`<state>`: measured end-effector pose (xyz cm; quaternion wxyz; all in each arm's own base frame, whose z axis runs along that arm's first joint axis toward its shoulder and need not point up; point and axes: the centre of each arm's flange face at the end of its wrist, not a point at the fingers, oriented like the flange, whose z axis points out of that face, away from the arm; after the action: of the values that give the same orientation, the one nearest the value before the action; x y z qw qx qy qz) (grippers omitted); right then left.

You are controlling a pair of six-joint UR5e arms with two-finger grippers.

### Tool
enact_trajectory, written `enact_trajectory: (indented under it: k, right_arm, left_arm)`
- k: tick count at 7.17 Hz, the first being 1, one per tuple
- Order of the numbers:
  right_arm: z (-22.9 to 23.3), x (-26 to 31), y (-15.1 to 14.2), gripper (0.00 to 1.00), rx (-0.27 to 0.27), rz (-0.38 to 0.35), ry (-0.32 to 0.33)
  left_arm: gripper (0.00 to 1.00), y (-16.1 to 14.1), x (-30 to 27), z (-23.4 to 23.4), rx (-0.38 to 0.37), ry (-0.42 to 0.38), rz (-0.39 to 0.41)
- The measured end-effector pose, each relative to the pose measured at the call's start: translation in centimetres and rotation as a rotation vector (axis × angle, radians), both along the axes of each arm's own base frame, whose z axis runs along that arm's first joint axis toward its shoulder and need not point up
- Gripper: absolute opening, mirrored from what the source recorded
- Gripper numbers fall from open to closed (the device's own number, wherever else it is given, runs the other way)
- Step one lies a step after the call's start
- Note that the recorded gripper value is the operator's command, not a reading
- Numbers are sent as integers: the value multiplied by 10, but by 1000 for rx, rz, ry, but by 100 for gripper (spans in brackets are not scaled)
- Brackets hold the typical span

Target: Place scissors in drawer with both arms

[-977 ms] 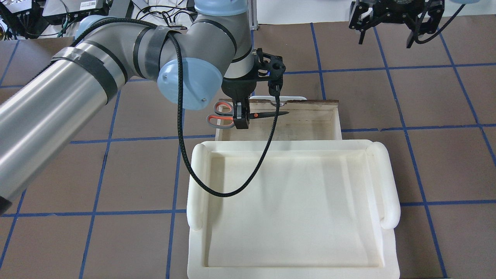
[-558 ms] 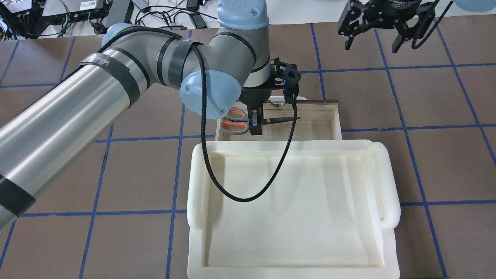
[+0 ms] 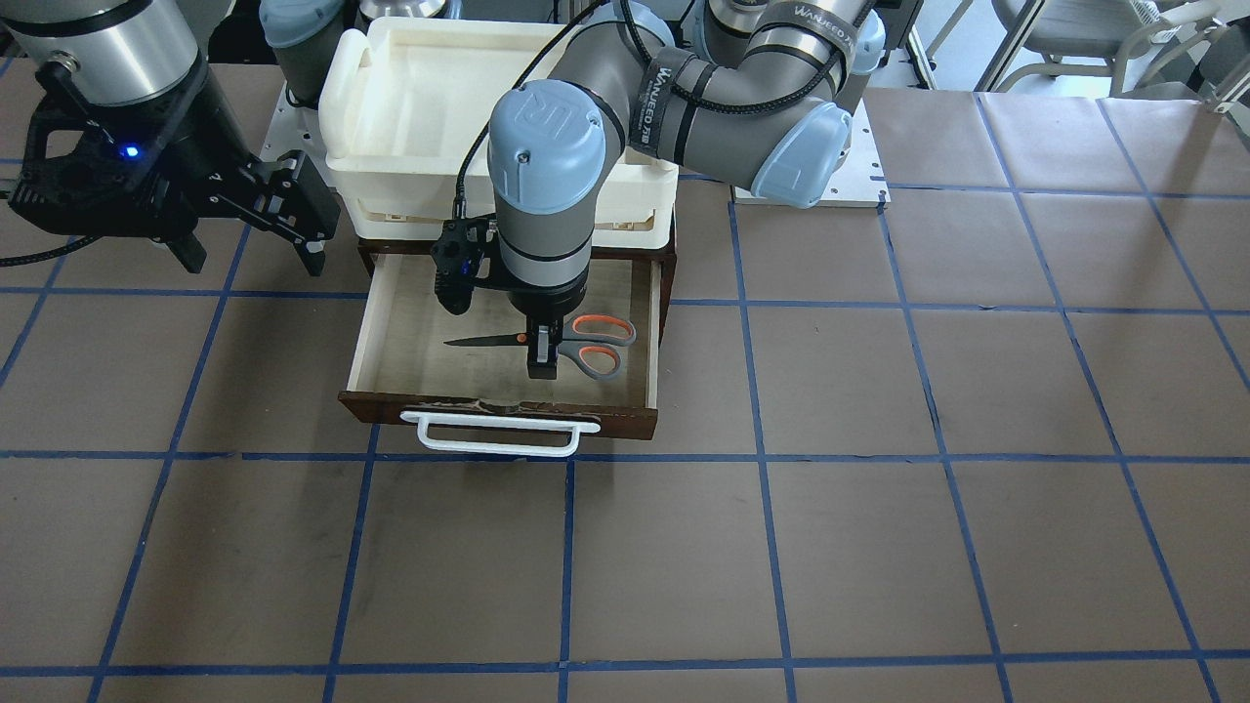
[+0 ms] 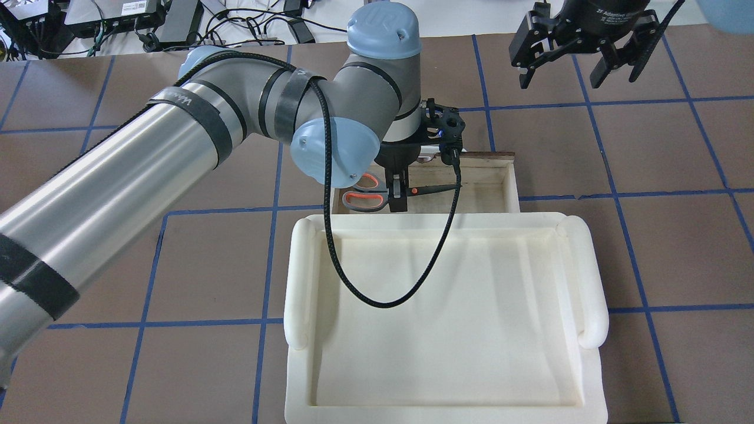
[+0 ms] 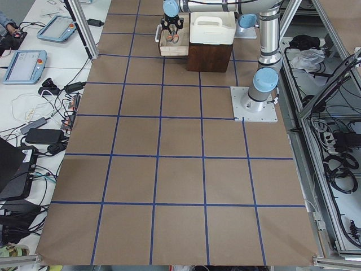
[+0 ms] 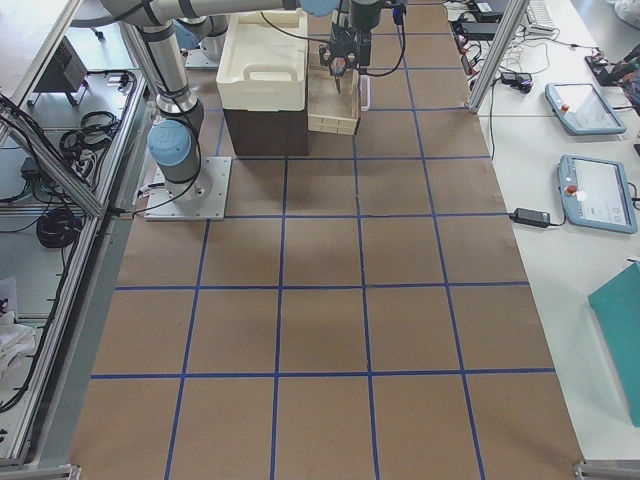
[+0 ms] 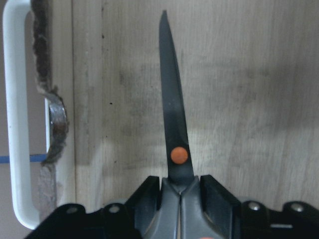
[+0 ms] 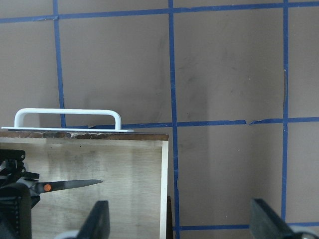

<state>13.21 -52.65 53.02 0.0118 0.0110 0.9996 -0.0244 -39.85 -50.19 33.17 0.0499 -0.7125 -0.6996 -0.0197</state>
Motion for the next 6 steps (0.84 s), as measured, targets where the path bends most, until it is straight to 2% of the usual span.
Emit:
enact_trajectory:
  k: [4,5,6]
  right_arm:
    - [0,1,10,100,40,21,1]
    - [0,1,10,100,42,22,2]
    - [-1,1,11,100,43,21,3]
  left_arm:
    - [0,0,-11,-21,5,-4,-16]
    - [37,0,-11,-23,5,-4,-16]
    - [83,0,-11,-23,6,-4,-16]
